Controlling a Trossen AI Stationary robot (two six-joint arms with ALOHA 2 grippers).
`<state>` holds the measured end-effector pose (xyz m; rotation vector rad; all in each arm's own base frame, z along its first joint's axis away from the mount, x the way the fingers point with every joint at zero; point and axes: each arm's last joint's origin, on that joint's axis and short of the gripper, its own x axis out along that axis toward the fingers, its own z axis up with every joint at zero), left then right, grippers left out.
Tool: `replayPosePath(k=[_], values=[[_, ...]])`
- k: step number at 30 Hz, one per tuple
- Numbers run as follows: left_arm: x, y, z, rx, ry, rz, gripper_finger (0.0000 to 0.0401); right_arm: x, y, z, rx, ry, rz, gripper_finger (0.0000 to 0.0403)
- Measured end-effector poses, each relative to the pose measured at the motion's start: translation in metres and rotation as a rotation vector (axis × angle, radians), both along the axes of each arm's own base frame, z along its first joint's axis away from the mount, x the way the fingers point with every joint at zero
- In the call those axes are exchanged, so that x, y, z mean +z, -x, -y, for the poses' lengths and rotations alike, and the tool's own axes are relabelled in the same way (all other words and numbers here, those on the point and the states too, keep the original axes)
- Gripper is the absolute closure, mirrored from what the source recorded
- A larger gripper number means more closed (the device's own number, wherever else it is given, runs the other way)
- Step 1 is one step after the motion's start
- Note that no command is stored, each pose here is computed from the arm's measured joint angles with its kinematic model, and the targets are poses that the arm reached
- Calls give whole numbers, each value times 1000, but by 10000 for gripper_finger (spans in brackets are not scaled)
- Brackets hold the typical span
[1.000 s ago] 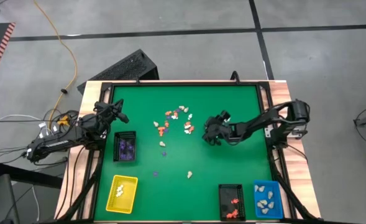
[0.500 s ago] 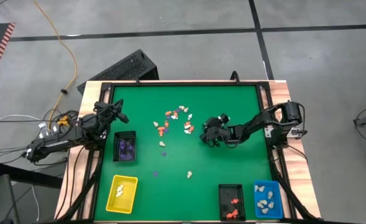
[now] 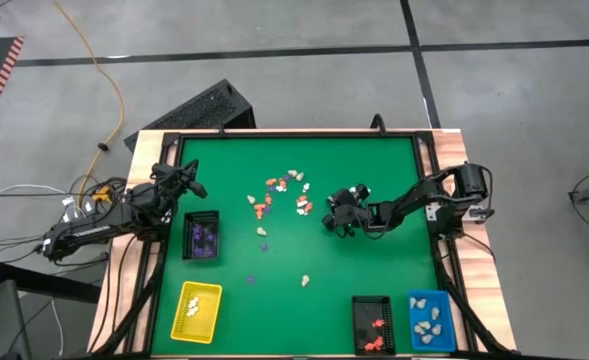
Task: Sort Halloween decoration
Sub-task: Put the white skull toy into the blue basket
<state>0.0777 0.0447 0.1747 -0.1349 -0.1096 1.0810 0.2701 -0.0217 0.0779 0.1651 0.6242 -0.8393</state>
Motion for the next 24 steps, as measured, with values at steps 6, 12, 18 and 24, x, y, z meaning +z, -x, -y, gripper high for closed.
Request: replayPosePath(k=[6, 12, 18, 24], values=[[0, 0, 0, 0, 0, 1, 401, 27, 3, -3, 68, 16, 23, 316], [0, 0, 0, -2, 1, 2, 401, 65, 20, -8, 124, -44, 27, 314], [0, 0, 0, -1, 0, 0, 401, 94, 49, -27, 226, -251, 45, 313], [0, 0, 0, -1, 0, 0, 401, 114, 83, -48, 304, -559, 40, 313]])
